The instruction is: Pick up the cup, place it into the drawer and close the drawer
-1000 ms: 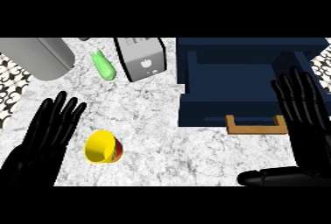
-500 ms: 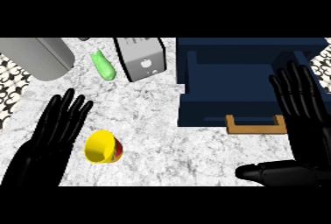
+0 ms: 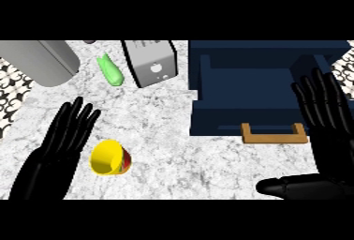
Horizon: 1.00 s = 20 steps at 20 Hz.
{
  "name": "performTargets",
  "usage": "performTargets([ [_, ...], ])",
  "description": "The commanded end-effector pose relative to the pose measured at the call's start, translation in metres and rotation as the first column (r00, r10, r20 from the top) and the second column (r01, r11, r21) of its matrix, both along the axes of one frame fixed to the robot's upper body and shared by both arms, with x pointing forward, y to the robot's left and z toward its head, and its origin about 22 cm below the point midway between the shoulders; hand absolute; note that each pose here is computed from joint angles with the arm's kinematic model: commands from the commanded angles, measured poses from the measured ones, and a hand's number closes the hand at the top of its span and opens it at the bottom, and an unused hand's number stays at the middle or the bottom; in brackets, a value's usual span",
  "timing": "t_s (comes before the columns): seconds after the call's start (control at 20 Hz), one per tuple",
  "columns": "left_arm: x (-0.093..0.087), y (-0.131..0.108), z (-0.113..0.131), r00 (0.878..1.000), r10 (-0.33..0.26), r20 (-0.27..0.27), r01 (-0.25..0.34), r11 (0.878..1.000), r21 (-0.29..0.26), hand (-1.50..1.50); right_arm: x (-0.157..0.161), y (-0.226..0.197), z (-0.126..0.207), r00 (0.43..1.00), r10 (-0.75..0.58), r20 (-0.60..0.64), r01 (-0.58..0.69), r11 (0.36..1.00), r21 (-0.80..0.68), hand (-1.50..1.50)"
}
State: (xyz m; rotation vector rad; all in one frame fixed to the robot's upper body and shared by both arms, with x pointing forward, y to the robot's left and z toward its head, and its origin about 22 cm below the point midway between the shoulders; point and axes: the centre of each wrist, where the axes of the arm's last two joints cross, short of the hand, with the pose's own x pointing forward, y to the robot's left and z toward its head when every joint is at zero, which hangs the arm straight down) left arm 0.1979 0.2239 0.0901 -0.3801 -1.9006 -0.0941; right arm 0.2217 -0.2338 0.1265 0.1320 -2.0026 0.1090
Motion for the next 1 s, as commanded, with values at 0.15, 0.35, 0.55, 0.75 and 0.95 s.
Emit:
performTargets([
  [0.15, -0.004, -0.001, -0.009, 0.998, 0.033, -0.059, -0.031, 0.999, 0.023, -1.50, 0.004, -0.016, 0.021, 1.000, -0.004, 0.005, 0.004, 1.000, -0.003, -1.50],
  [0.35, -0.014, 0.013, -0.051, 0.996, 0.041, -0.079, -0.037, 0.998, 0.045, -1.50, 0.002, -0.006, 0.007, 1.000, -0.018, 0.014, 0.018, 1.000, -0.006, -1.50],
  [0.55, -0.002, 0.019, -0.052, 0.988, 0.099, -0.118, -0.092, 0.994, 0.066, -1.50, 0.006, -0.002, 0.013, 1.000, -0.009, 0.029, 0.009, 1.000, 0.004, -1.50],
  [0.75, -0.014, 0.047, -0.084, 0.983, 0.133, -0.123, -0.124, 0.990, 0.071, -1.50, 0.013, -0.004, 0.007, 1.000, -0.015, 0.006, 0.015, 1.000, -0.003, -1.50],
  [0.95, -0.002, 0.053, -0.088, 0.976, 0.155, -0.154, -0.140, 0.984, 0.108, -1.50, -0.006, -0.011, 0.007, 1.000, 0.015, 0.002, -0.015, 1.000, -0.025, -1.50],
])
